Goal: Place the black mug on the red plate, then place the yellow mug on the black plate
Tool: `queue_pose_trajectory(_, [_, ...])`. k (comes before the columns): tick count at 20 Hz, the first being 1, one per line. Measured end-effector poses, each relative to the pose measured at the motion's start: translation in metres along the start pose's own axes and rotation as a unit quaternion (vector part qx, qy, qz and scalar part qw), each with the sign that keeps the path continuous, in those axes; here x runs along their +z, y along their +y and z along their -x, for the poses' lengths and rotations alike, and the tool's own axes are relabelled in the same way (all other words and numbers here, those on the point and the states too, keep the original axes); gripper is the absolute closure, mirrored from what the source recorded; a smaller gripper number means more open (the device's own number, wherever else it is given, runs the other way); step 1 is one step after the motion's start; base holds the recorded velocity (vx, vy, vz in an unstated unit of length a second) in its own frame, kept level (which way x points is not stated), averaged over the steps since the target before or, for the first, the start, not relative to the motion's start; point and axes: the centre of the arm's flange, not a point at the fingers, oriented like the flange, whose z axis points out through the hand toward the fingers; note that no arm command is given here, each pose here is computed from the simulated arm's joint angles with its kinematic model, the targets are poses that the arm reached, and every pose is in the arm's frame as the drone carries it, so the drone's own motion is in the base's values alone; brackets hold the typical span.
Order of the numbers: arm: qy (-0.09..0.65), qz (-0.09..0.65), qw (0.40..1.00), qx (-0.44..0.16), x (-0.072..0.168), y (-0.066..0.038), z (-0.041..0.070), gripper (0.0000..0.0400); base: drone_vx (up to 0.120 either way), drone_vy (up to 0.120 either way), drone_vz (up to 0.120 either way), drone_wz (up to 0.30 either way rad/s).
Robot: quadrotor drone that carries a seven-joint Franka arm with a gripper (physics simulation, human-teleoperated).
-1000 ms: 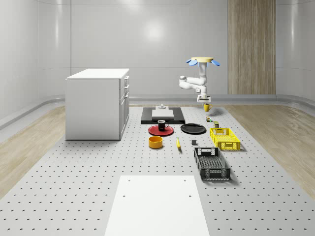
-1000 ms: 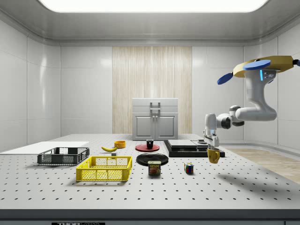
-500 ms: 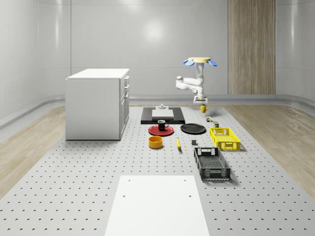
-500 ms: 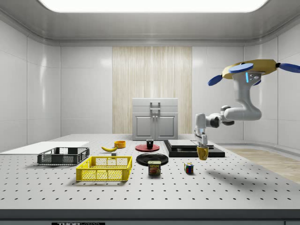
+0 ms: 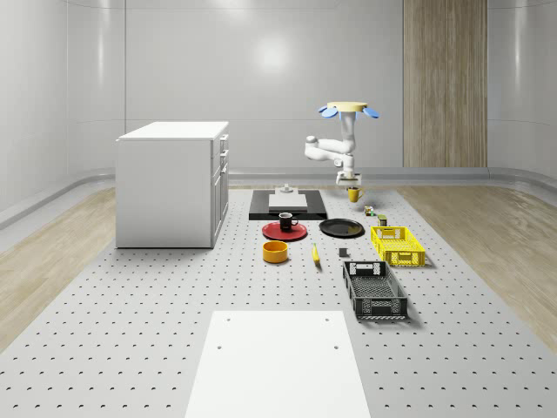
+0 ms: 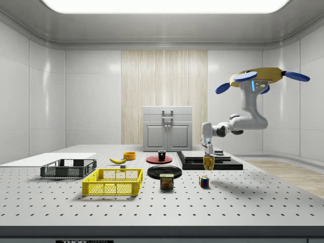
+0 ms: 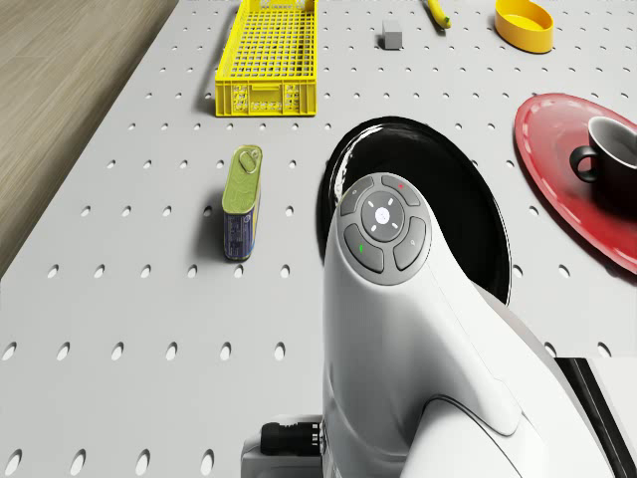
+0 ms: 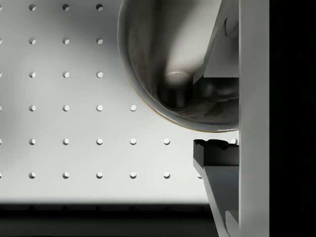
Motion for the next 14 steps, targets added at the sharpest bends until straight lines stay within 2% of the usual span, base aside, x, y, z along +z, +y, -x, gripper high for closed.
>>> queue_pose_trajectory(14, [0.000, 0.000, 1.000, 0.000, 0.0000, 0.0000, 0.0000, 0.0290, 0.120, -0.120, 0.000, 0.000])
